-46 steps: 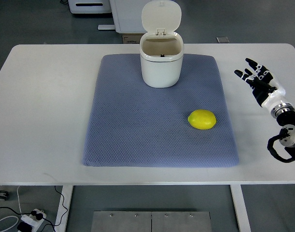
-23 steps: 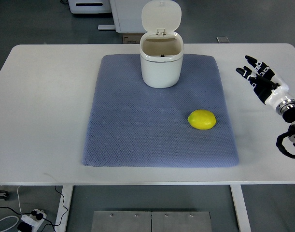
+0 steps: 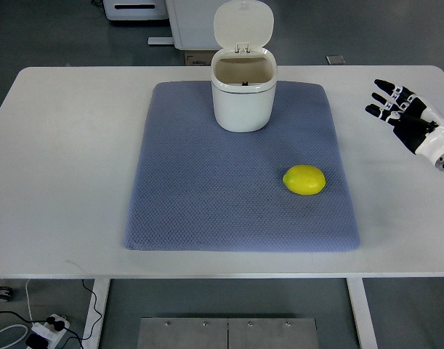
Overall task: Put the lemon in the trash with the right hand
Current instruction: 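Rotate the right hand palm-down and open its fingers, then reach the right hand toward the yellow lemon on the mat, then close the right hand fingers around the yellow lemon, then lift the lemon and carry it over the white trash bin, then lower the lemon into the bin and open the right hand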
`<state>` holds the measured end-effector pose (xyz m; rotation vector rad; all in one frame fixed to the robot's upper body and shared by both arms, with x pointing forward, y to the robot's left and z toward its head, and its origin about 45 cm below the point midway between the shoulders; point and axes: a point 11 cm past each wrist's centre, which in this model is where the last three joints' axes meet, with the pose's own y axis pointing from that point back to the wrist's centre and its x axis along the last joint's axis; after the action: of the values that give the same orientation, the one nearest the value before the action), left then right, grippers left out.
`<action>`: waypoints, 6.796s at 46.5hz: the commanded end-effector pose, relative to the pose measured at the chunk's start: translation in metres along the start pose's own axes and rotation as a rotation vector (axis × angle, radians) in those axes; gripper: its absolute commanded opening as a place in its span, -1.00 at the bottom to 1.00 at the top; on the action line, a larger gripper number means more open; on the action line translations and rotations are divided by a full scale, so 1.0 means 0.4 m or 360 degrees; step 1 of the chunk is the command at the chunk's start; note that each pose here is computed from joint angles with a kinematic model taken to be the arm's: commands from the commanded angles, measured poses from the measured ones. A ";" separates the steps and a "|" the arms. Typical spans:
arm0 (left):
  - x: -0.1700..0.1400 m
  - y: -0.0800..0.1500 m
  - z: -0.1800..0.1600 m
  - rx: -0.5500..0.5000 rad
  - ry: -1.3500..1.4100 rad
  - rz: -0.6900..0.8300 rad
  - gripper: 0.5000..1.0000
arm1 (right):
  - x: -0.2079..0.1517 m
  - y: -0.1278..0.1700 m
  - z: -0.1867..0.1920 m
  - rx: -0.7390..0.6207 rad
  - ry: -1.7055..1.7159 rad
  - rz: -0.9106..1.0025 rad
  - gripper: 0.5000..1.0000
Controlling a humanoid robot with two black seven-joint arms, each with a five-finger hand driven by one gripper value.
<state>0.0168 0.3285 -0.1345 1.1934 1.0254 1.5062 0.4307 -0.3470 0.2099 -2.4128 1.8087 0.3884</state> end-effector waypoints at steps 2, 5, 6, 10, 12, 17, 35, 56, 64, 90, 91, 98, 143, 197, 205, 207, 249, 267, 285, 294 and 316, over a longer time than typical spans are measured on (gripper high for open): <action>0.000 0.000 0.000 0.0000 0.0000 0.0000 1.00 | -0.002 -0.001 -0.002 0.0005 0.0009 -0.0004 1.00; 0.000 0.000 0.000 0.0000 0.0000 0.0000 1.00 | 0.002 0.000 -0.019 0.0062 0.0024 -0.0006 1.00; 0.000 0.000 0.000 0.0000 0.0000 0.0000 1.00 | 0.006 0.004 -0.026 0.0087 0.0033 -0.0003 1.00; 0.000 0.000 0.000 0.0000 0.0000 0.0000 1.00 | 0.018 0.017 -0.042 0.0187 0.0069 0.0001 1.00; 0.000 0.000 0.000 0.0000 0.0000 0.0000 1.00 | 0.020 0.021 -0.042 0.0212 0.0086 -0.0001 1.00; 0.000 0.000 0.000 0.0000 0.0000 0.0000 1.00 | 0.010 0.025 -0.045 0.0243 0.0170 -0.0056 1.00; 0.000 0.000 0.000 0.0000 0.0000 0.0000 1.00 | -0.011 0.044 -0.002 0.0070 0.0491 -0.0235 1.00; 0.000 0.000 0.000 0.0000 0.0000 0.0000 1.00 | -0.087 0.066 0.072 -0.0126 0.0758 -0.0480 1.00; 0.000 0.000 0.000 0.0000 0.0000 0.0000 1.00 | -0.118 0.067 0.090 -0.0164 0.0862 -0.0570 1.00; 0.000 0.000 0.000 0.0000 0.0000 0.0000 1.00 | -0.173 0.057 0.125 -0.0266 0.1144 -0.0667 1.00; 0.000 0.000 0.000 0.0000 0.0000 0.0000 1.00 | -0.172 0.058 0.126 -0.0272 0.1144 -0.0665 1.00; 0.000 0.000 0.000 0.0000 0.0000 0.0000 1.00 | -0.182 0.055 0.136 -0.0280 0.1146 -0.0671 1.00; 0.000 0.000 0.000 0.0000 0.0000 0.0000 1.00 | -0.203 0.031 0.166 -0.0297 0.1250 -0.0653 0.21; 0.000 0.000 0.000 0.0000 0.0000 0.0000 1.00 | -0.152 -0.045 -0.085 -0.0165 0.1344 -0.0470 -1.00; 0.000 0.000 0.000 0.0000 0.0000 0.0000 1.00 | -0.169 -0.086 -0.174 -0.0093 0.1282 -0.0384 -1.00; 0.000 0.000 0.000 0.0000 0.0000 0.0000 1.00 | -0.178 -0.096 -0.194 -0.0082 0.1270 -0.0370 -1.00; 0.000 0.000 0.000 0.0000 0.0000 0.0000 1.00 | -0.446 -0.304 -0.285 -0.0117 0.1424 -0.0397 -1.00; 0.000 0.000 0.000 0.0000 0.0000 0.0000 1.00 | -0.503 -0.342 -0.223 -0.0219 0.1531 -0.0402 -1.00; 0.000 0.000 0.000 0.0000 0.0000 0.0000 1.00 | -0.510 -0.352 -0.194 -0.0243 0.1583 -0.0401 -1.00; 0.000 0.000 0.000 0.0000 0.0000 0.0000 1.00 | -0.512 -0.352 -0.193 -0.0241 0.1583 -0.0402 -0.62; 0.000 0.000 0.000 0.0000 0.0000 0.0000 1.00 | -0.513 -0.352 -0.195 -0.0239 0.1577 -0.0403 0.26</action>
<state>0.0167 0.3285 -0.1345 1.1936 1.0255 1.5061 0.5225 -0.1340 0.3281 -3.1865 1.6810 -0.8805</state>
